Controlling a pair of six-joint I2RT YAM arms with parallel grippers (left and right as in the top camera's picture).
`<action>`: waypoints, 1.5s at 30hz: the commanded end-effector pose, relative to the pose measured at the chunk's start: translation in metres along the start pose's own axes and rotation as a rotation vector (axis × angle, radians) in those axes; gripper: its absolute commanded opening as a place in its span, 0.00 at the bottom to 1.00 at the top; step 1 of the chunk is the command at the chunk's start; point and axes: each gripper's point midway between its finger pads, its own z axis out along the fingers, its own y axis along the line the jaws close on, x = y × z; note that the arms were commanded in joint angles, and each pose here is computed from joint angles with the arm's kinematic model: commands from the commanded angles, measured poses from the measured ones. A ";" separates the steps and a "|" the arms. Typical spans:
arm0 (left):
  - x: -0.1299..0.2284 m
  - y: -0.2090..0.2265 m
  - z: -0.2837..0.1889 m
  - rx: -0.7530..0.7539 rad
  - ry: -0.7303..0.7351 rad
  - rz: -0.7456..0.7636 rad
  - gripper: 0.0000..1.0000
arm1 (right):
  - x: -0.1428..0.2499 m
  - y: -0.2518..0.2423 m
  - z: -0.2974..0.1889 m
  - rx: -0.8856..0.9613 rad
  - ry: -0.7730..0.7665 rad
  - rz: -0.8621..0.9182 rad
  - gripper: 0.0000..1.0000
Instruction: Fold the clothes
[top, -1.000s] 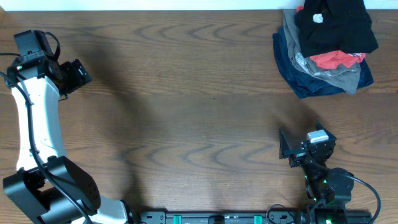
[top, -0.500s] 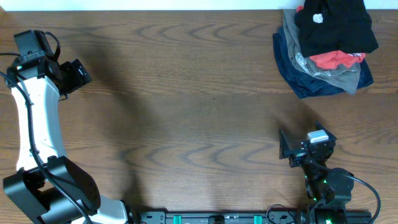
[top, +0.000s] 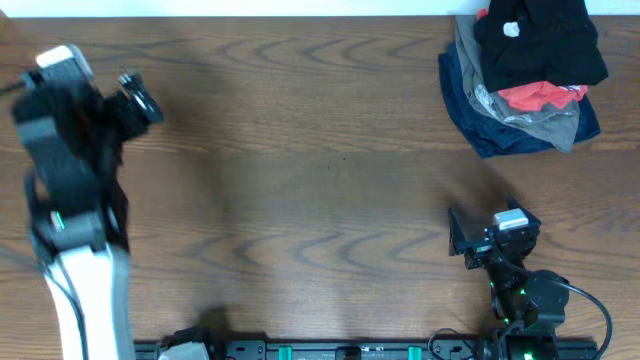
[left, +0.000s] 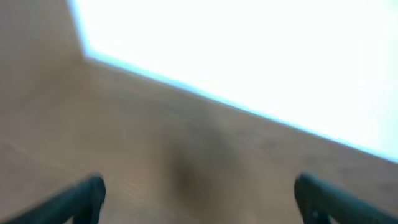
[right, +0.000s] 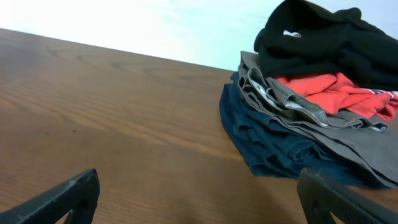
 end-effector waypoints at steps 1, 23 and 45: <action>0.043 -0.025 -0.017 0.178 -0.014 0.109 0.98 | 0.000 -0.004 -0.001 0.017 -0.001 0.021 0.99; 0.200 -0.039 -0.064 0.383 -0.282 0.187 0.98 | 0.000 -0.005 -0.001 0.018 -0.001 0.021 0.99; 0.236 -0.030 -0.061 0.342 -0.144 0.184 0.98 | 0.000 -0.004 -0.001 0.017 -0.001 0.021 0.99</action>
